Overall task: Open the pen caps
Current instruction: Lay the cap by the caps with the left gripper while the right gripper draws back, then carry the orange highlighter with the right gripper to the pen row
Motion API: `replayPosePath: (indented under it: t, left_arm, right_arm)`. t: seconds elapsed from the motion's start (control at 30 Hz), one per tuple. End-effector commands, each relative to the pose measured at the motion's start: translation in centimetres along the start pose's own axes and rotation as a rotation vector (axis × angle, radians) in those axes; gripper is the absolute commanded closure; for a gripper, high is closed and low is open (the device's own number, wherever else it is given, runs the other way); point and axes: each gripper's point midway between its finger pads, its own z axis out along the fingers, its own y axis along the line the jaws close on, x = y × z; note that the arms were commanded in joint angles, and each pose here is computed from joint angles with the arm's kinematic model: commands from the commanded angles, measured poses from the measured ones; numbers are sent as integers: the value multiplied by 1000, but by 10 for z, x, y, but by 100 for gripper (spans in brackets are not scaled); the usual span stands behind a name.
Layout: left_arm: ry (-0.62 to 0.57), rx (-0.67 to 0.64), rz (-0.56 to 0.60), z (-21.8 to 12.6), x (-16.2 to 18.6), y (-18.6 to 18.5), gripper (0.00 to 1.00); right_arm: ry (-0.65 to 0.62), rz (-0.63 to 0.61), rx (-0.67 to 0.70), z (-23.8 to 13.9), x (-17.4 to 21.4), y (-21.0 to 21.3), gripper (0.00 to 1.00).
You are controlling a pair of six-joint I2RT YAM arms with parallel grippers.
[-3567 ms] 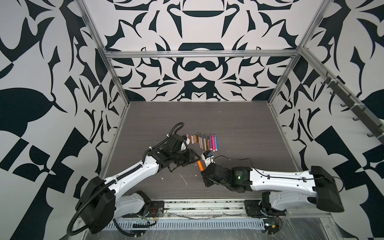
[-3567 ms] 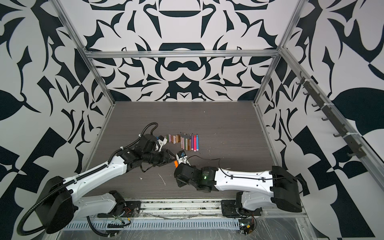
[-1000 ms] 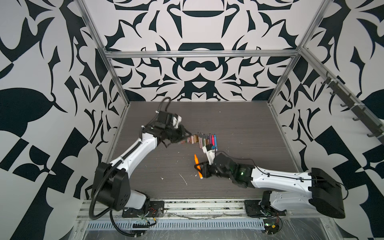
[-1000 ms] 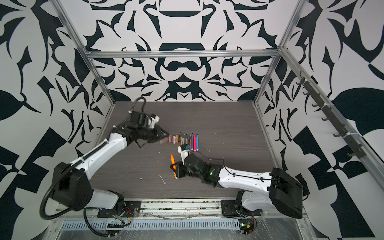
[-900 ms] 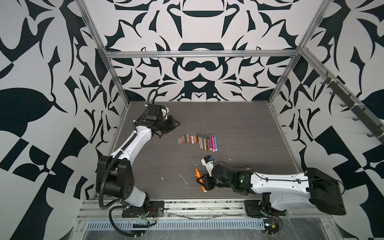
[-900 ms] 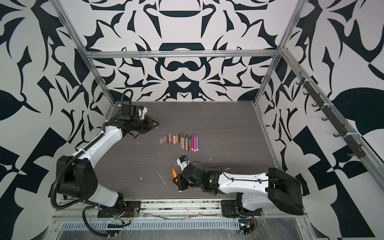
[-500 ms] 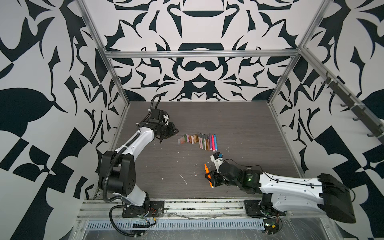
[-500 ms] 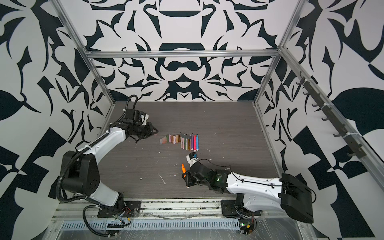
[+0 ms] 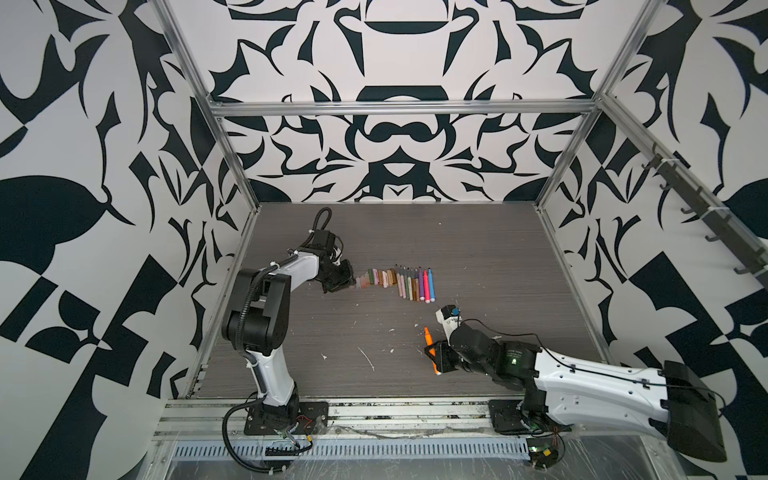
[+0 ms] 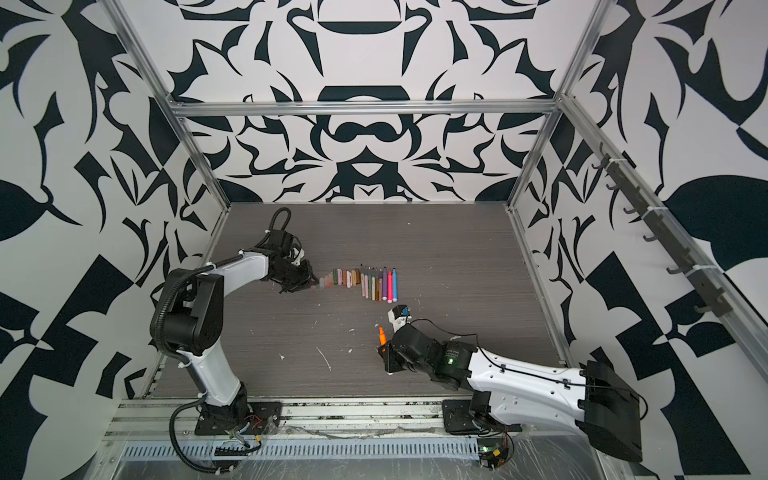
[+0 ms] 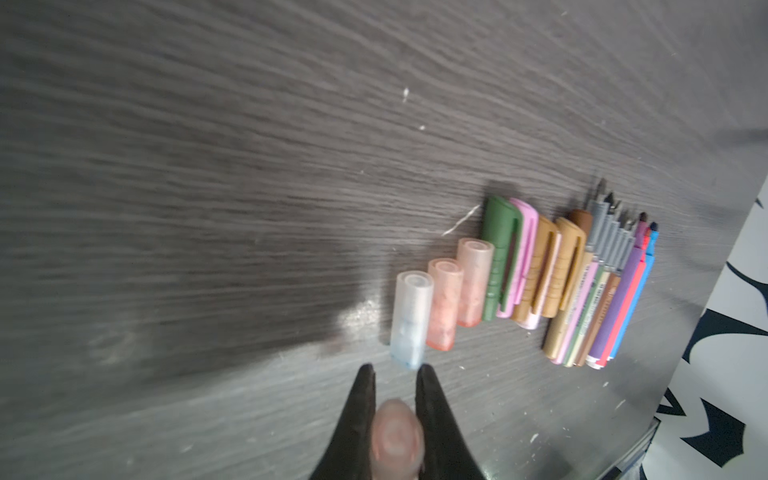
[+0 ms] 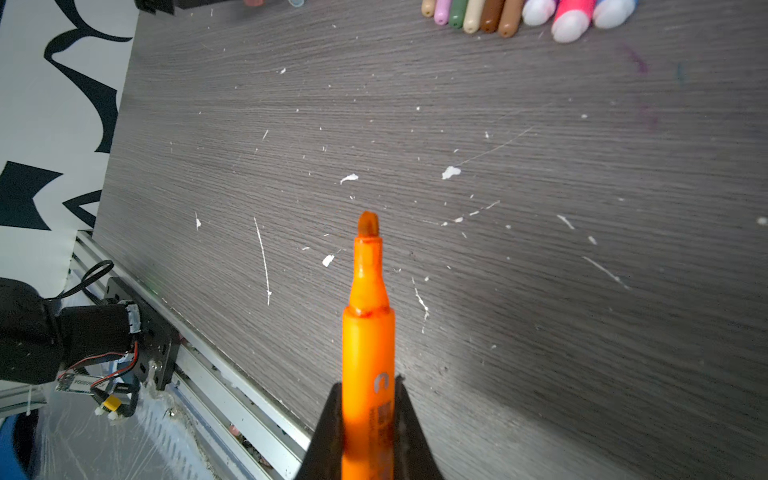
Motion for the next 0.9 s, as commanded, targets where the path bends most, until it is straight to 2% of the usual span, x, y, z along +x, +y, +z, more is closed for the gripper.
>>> replayPosePath:
  t: [0.0, 0.2, 0.5, 0.87]
  left_arm:
    - [12, 4, 4, 3, -5, 2, 92]
    - [20, 7, -7, 7, -6, 5, 89]
    - [20, 18, -12, 6, -9, 3, 74]
    - [19, 27, -11, 6, -9, 1, 71]
  right_arm:
    - [-21, -2, 6, -3, -5, -2, 100]
    - [-25, -2, 3, -5, -5, -3, 100]
    - [-28, 8, 1, -7, -2, -8, 100]
    - [-32, 10, 1, -10, -3, -8, 100]
